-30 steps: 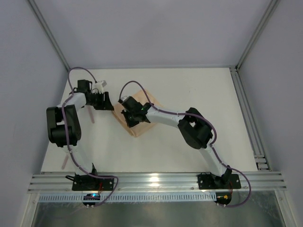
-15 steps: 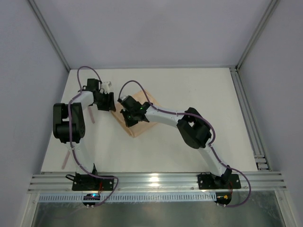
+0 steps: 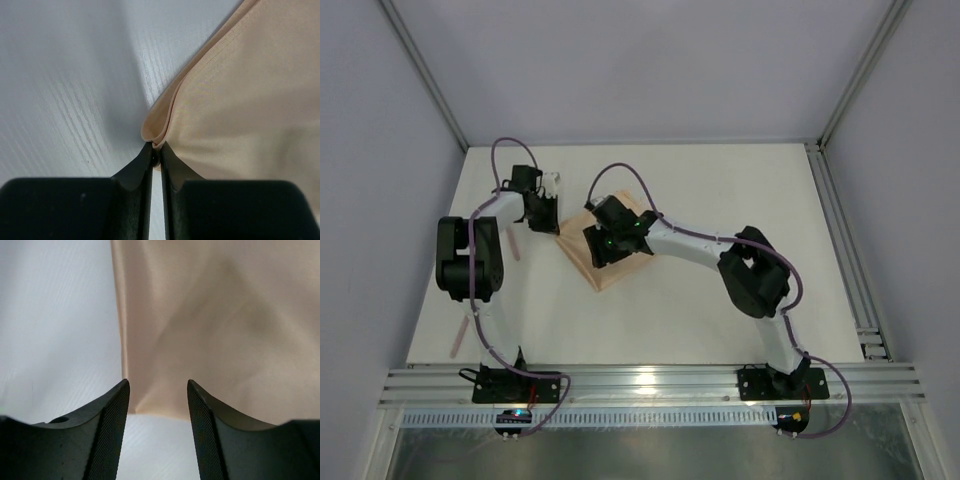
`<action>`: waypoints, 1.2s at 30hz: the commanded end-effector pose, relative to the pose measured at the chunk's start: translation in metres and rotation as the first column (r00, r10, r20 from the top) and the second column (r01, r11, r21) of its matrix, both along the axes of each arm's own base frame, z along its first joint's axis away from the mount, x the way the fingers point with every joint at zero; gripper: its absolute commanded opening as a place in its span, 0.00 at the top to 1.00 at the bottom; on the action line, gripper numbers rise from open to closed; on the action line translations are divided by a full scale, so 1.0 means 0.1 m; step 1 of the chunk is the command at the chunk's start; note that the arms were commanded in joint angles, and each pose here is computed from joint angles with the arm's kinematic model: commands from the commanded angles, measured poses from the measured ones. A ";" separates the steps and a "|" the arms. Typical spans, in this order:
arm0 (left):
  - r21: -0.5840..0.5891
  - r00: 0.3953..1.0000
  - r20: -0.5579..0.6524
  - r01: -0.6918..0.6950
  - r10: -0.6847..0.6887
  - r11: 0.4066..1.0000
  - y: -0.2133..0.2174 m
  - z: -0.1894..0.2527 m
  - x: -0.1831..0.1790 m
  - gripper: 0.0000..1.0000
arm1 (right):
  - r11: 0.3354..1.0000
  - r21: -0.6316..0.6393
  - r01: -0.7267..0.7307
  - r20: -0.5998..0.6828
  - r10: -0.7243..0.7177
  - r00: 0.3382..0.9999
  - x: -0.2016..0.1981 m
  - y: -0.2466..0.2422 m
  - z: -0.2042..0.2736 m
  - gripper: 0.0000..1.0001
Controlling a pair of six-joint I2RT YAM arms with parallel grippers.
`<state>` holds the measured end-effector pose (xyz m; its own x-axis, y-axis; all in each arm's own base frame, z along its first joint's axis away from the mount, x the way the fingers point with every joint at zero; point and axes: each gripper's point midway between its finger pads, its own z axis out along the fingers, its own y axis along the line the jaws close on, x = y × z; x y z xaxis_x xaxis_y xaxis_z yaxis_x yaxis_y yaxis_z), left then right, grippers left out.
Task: Fold the napkin into a case and place the utensils inside
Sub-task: Smooth out the lower triangle-folded napkin at the center of the board.
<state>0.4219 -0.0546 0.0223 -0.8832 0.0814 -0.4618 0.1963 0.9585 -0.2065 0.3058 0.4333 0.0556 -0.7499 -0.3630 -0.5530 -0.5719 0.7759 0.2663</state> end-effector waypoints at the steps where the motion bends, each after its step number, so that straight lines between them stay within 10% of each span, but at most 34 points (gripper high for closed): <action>1: 0.012 0.999 0.044 0.025 -0.026 1.000 0.03 0.05 0.12 0.91 | 0.984 0.147 0.103 0.063 -0.113 0.992 0.27 -0.32 0.71 0.45; 17: -0.087 0.995 0.087 0.046 -0.039 0.995 0.09 0.22 0.14 0.88 | 0.881 0.133 0.454 -0.119 -0.441 0.890 0.77 -1.60 0.23 0.33; 28: -0.089 0.995 0.104 0.016 -0.006 0.996 0.20 0.32 0.13 0.53 | 0.874 0.096 0.476 -0.191 -0.453 0.871 0.72 -1.59 -0.20 0.51; 36: -0.058 0.995 0.094 -0.020 0.025 0.998 0.26 0.26 0.14 0.61 | 0.868 0.102 0.486 -0.214 -0.458 0.863 0.69 -1.56 -0.27 0.60</action>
<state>0.4265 -0.0328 0.0377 -0.8626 0.0403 -0.5042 0.1993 0.9432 -0.2657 0.3718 0.2717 0.0286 -0.9055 0.1099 -0.4099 -0.0857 0.8985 0.4304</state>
